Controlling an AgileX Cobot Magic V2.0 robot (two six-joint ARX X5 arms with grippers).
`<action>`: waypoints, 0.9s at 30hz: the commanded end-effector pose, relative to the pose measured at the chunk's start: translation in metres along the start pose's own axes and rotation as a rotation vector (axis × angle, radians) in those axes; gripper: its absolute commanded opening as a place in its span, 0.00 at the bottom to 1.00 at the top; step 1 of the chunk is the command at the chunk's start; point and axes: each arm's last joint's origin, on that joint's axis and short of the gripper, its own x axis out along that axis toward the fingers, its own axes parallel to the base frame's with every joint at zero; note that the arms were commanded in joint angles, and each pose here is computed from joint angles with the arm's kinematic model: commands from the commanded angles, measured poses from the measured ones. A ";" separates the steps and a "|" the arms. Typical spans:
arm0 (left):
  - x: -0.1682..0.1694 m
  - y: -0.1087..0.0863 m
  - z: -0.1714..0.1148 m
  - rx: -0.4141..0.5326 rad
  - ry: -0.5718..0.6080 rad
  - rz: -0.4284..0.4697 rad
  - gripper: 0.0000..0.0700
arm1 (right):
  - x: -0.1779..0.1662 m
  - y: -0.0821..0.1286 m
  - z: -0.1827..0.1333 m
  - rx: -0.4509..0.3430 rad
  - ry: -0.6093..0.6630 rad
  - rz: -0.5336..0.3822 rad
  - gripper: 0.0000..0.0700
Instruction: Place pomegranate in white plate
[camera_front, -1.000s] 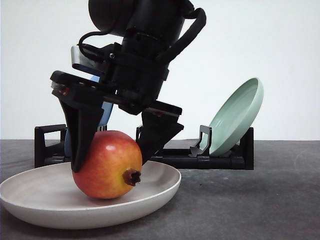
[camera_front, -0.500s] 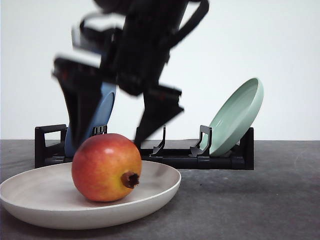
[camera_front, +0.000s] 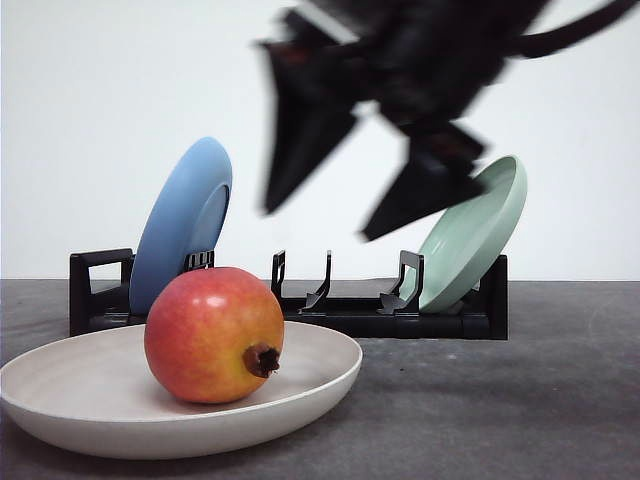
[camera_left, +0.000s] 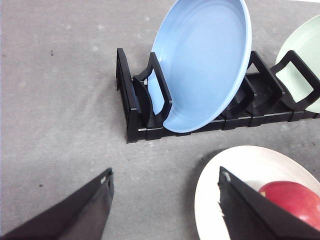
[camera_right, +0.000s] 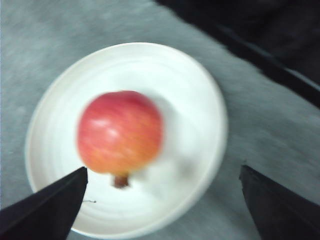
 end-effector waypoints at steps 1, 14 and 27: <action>-0.001 -0.001 0.004 0.004 -0.015 0.000 0.56 | -0.011 -0.008 -0.004 0.007 -0.024 -0.010 0.89; -0.001 -0.001 0.004 0.004 -0.015 0.000 0.56 | -0.096 -0.063 -0.030 0.137 -0.141 -0.253 0.89; -0.001 -0.001 0.003 0.003 -0.011 0.000 0.09 | -0.107 -0.073 -0.034 0.183 -0.160 -0.326 0.08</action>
